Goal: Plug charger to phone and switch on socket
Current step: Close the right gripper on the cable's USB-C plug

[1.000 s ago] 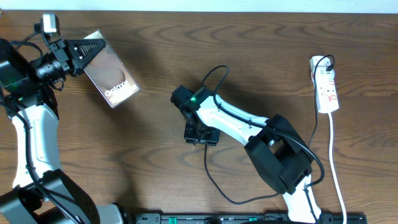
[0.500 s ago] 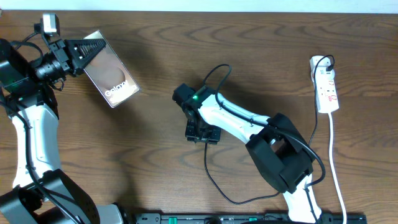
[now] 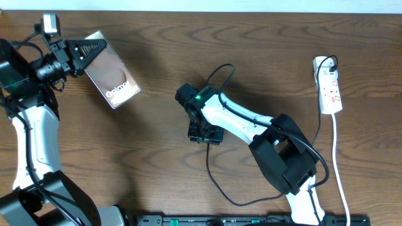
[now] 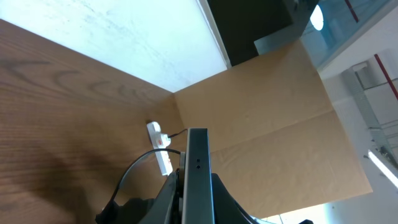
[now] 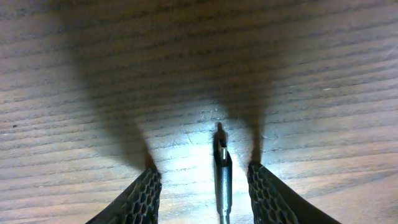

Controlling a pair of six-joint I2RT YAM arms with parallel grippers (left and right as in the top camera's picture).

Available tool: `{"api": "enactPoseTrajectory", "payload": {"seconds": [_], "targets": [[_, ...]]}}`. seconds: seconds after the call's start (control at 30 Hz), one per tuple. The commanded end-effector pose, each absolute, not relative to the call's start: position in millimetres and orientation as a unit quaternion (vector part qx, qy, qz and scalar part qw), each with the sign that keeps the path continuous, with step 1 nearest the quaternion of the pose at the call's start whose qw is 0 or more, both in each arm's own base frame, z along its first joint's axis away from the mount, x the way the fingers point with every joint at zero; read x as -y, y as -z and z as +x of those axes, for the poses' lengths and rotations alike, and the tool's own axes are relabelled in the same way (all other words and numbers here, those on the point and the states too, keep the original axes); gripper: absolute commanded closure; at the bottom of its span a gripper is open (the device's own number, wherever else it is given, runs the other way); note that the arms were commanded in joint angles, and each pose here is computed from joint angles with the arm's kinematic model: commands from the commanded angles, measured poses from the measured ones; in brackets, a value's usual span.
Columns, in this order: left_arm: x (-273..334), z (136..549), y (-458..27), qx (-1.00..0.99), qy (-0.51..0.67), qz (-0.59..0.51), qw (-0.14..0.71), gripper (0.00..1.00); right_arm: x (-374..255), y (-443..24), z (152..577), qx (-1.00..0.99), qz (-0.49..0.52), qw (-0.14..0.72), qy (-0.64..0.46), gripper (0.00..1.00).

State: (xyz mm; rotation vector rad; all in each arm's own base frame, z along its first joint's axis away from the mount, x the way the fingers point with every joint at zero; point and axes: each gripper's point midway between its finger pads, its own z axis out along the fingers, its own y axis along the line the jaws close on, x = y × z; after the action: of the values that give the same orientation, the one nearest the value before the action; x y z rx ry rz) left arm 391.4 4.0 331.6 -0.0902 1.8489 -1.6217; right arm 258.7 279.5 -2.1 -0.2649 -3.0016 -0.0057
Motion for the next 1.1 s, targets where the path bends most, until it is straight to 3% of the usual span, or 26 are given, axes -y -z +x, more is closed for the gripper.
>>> {"api": "enactPoseTrajectory", "payload": {"seconds": [0.0, 0.9, 1.07], "targets": [[-2.5, 387.2, -337.0, -0.708, 0.621, -0.017, 0.336, 0.92, -270.8, 7.4, 253.3, 0.994, -0.084, 0.058, -0.024, 0.55], [-2.5, 387.2, -337.0, -0.708, 0.621, -0.017, 0.336, 0.92, -271.8, 6.7, 244.8, 0.994, -0.081, 0.067, -0.030, 0.56], [-2.5, 387.2, -337.0, -0.708, 0.621, -0.017, 0.336, 0.92, -271.9, 6.7, 244.9, 0.994, -0.081, 0.067, -0.030, 0.64]]}}
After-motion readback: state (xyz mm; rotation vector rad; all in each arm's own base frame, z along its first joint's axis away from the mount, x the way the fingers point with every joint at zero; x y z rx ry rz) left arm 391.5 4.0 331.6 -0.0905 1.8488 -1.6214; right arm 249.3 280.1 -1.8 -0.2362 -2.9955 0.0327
